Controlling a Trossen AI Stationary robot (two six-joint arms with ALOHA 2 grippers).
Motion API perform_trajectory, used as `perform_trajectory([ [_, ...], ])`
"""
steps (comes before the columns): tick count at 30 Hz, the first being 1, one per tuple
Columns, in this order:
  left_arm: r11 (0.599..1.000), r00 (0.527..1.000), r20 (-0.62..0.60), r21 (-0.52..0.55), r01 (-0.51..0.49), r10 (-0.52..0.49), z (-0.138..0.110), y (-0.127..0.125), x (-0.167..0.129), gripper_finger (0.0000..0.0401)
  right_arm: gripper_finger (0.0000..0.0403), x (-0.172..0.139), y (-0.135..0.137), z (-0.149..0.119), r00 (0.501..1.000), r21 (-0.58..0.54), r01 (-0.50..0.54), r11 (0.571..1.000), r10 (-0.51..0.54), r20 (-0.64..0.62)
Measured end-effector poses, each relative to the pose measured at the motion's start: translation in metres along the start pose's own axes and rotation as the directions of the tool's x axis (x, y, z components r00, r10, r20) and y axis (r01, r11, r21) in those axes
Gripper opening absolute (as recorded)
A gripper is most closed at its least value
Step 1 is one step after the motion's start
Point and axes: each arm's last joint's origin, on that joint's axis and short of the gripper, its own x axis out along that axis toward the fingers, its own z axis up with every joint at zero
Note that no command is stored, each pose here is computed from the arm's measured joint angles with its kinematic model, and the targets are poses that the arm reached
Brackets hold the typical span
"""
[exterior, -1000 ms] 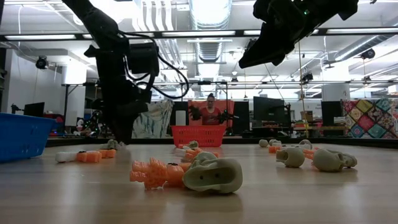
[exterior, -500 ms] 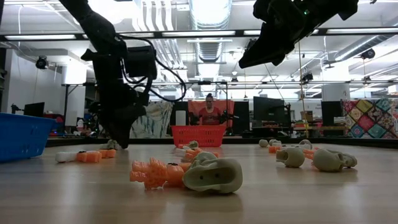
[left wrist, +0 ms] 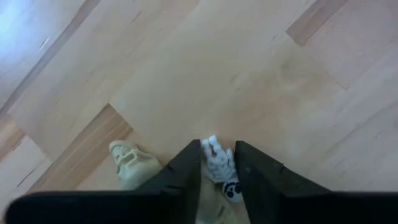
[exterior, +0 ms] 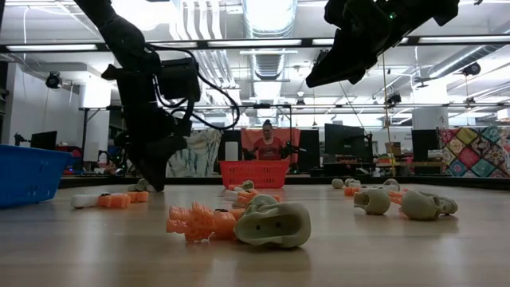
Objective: Sort Halloween decoration
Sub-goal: Put the white skeleton toy into the blue bin
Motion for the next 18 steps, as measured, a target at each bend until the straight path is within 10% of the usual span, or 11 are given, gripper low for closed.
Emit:
perform_trajectory([
  [18, 0.999, 0.999, 0.043, 0.023, 0.023, -0.024, 0.0049, -0.0018, -0.0031, 0.0003, 0.0063, 0.0000, 0.0000, 0.0000, 1.000, 0.000, 0.000, 1.000, 0.000, 0.000],
])
